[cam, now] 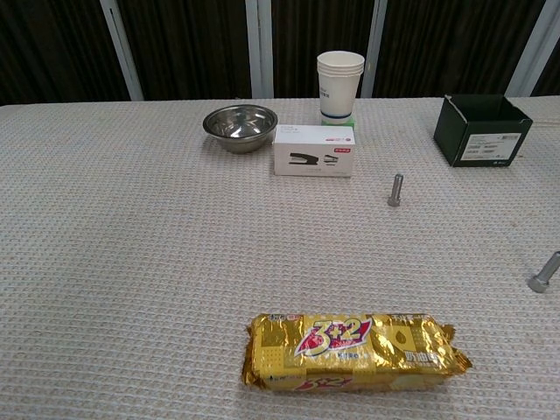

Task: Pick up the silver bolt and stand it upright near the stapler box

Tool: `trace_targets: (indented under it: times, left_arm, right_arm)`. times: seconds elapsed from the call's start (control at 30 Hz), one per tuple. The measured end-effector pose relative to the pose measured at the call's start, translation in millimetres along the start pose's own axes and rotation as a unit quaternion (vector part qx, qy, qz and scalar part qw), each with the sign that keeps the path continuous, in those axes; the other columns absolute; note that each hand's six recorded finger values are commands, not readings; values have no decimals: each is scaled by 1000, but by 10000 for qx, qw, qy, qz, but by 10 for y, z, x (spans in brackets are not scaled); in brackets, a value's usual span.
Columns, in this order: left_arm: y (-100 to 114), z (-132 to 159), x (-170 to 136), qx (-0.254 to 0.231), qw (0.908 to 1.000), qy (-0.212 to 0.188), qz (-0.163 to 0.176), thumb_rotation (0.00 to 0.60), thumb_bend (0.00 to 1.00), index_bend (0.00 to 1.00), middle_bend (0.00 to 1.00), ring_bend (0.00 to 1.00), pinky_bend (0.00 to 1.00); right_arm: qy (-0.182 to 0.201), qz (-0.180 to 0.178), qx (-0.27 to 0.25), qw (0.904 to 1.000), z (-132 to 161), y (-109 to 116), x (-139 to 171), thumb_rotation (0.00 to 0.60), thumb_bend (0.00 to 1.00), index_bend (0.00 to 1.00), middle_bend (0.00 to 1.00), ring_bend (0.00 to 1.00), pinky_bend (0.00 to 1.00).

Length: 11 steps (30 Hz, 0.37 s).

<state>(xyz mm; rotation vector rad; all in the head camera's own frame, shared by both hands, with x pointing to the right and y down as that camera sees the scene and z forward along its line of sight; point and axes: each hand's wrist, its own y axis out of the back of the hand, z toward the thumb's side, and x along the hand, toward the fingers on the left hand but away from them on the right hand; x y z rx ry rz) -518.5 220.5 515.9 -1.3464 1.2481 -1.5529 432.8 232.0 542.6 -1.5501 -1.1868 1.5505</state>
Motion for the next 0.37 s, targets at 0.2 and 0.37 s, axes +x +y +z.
trace_targets:
  times: [0.2, 0.37]
  left_arm:
    - [5, -9, -9, -40, 10000, -28, -80, 600, 37, 9, 0, 0, 19]
    - [21, -38, -22, -87, 9999, -4, -115, 600, 36, 8, 0, 0, 20]
  right_arm:
    - [290, 192, 505, 9981, 28, -87, 30, 600, 149, 86, 0, 0, 0]
    - [299, 99, 502, 9982, 13, -68, 28, 600, 148, 86, 0, 0, 0]
